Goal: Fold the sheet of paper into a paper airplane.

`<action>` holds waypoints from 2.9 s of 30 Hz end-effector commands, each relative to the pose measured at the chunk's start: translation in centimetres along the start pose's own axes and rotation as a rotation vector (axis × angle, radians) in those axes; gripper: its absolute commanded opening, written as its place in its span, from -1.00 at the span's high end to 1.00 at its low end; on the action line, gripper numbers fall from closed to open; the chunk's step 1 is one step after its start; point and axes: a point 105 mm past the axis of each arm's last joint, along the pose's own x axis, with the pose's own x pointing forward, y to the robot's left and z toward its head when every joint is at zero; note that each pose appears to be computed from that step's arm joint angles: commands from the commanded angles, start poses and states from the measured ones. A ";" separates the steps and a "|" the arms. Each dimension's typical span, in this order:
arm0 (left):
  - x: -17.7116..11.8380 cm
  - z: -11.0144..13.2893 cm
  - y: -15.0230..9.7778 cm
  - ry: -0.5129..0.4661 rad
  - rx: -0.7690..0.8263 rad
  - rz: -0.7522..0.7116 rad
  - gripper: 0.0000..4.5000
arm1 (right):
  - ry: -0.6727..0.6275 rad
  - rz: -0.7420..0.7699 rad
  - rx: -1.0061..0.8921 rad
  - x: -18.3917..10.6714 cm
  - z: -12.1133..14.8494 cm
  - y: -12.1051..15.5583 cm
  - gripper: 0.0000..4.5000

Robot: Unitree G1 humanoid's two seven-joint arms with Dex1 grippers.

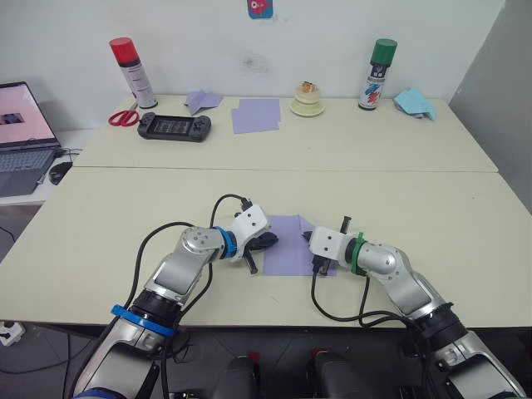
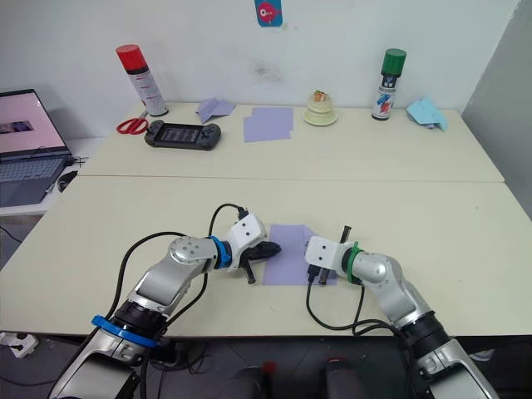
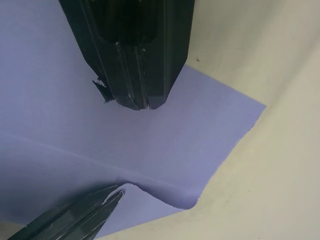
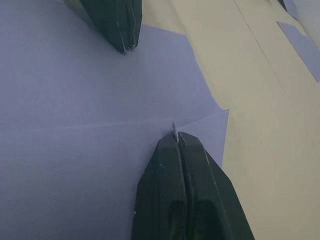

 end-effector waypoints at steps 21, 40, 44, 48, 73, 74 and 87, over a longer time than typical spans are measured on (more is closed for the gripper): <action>-0.3 -3.8 -0.3 0.141 -0.052 0.007 1.00 | -0.026 0.059 -0.017 0.6 1.1 1.3 0.99; -0.3 -3.9 -0.4 0.142 -0.052 0.008 1.00 | -0.017 0.081 -0.009 0.5 0.8 1.9 0.99; -0.3 -3.9 -0.5 0.142 -0.051 0.008 1.00 | -0.015 0.082 -0.009 0.5 0.7 2.0 0.99; -0.3 -3.9 -0.5 0.141 -0.051 0.007 1.00 | -0.006 0.082 -0.011 0.2 0.4 1.9 0.99; -0.3 -3.9 -0.8 0.144 -0.055 -0.004 1.00 | 0.021 0.051 -0.012 0.1 -0.2 1.0 0.99; -0.2 -3.9 -0.8 0.144 -0.055 -0.004 1.00 | 0.021 0.050 -0.013 0.1 -0.2 1.0 0.99; -0.3 -4.1 -1.0 0.154 -0.057 -0.008 1.00 | 0.028 0.033 -0.017 0.0 -0.5 0.3 0.99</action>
